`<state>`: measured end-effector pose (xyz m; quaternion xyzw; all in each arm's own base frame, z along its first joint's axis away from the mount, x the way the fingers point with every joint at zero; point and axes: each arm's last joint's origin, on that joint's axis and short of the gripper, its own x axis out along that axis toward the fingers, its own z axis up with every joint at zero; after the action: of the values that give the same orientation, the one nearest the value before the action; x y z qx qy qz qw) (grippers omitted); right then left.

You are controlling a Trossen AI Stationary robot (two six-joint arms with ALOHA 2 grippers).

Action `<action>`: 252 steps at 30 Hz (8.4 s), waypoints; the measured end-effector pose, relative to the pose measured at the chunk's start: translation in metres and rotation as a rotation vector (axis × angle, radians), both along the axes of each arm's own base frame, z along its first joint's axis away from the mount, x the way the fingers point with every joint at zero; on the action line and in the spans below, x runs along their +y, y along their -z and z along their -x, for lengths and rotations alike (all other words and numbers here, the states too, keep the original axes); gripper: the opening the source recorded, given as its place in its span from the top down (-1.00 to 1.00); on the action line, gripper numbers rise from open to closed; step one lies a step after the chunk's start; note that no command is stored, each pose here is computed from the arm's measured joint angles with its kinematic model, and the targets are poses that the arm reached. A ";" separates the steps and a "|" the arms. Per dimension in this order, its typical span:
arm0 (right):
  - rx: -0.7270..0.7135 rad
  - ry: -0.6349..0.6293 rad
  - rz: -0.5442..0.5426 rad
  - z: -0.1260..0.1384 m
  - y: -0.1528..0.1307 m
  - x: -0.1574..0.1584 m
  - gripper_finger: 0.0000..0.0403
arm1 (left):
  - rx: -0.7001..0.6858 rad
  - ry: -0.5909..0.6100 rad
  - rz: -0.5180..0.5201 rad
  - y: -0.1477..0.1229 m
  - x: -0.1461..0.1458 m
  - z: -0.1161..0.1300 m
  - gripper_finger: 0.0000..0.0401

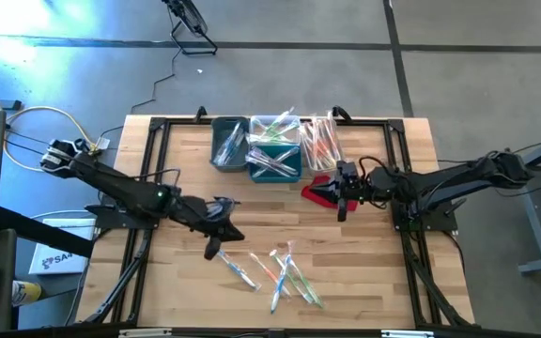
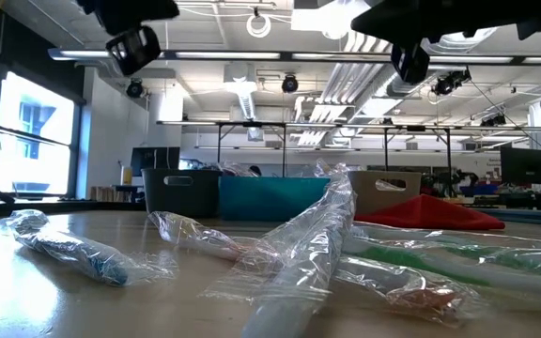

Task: Pick & Place Toothbrushes
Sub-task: Put the left blue toothbrush into the gray bin

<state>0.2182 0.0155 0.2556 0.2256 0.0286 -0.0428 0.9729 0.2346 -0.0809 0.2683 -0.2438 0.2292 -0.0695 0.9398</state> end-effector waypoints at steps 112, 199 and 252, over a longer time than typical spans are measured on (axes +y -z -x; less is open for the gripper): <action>0.165 0.028 0.161 -0.005 0.019 -0.007 0.98 | 0.716 0.389 -0.528 0.080 -0.076 -0.025 0.50; 0.205 0.016 0.170 -0.004 0.023 -0.006 0.98 | 0.766 -0.108 -0.385 0.017 -0.038 0.026 0.97; 0.227 0.334 0.237 -0.002 0.022 -0.016 0.98 | 0.176 -0.659 0.058 0.020 0.255 0.018 0.97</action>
<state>0.2198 -0.0001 0.2334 0.1053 0.0949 -0.2312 0.9625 0.2162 0.1741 0.2488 -0.3365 0.2161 0.2527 0.8810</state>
